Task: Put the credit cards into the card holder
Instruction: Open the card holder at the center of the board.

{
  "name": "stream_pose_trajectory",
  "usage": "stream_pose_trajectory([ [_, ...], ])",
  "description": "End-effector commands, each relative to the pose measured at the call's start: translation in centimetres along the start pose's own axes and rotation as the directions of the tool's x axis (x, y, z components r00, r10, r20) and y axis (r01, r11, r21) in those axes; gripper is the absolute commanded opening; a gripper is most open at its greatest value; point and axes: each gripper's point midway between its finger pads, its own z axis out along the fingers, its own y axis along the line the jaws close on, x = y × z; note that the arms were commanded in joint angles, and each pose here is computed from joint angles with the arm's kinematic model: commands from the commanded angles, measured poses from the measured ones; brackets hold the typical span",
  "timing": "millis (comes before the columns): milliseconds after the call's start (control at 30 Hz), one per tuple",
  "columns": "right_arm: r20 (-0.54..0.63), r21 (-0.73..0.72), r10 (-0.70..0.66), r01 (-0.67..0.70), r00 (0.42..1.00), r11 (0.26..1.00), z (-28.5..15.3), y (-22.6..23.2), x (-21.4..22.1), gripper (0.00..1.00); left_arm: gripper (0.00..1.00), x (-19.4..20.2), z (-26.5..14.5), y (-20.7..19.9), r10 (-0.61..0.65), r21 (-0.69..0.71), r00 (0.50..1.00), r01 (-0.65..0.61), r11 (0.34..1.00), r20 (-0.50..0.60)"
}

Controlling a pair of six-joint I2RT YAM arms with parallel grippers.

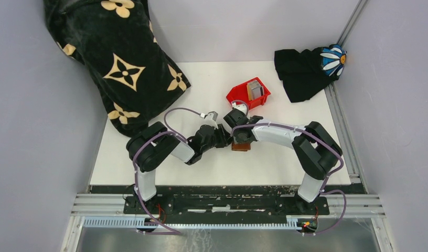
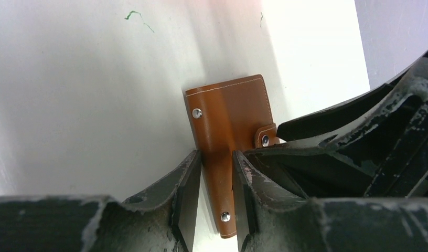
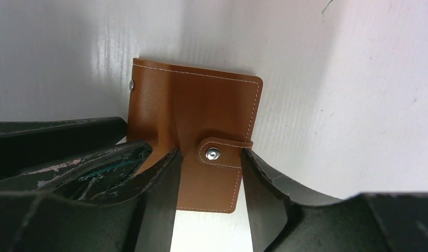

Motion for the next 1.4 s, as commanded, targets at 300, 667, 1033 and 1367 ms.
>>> stream_pose_trajectory([
  [300,-0.049,0.009,0.043,-0.043,0.998,0.999,0.1,-2.5,0.5,0.53,0.36,6.6,-1.6,8.9,0.013,-0.347,0.966,-0.105,0.932,-0.257],
  [667,-0.081,-0.005,0.103,-0.103,0.991,0.995,0.6,-4.1,1.5,0.46,0.38,7.7,-1.4,9.9,-0.006,-0.393,0.955,-0.117,0.912,-0.298],
  [1033,-0.108,-0.062,0.159,-0.166,0.981,0.984,0.8,-4.1,3.0,0.38,0.43,7.2,-1.2,8.0,0.019,-0.343,0.951,-0.129,0.931,-0.307],
  [1367,-0.099,-0.080,0.179,-0.187,0.979,0.979,0.3,-4.5,3.1,0.28,0.49,8.0,-0.9,6.2,0.070,-0.287,0.935,-0.177,0.941,-0.348],
])
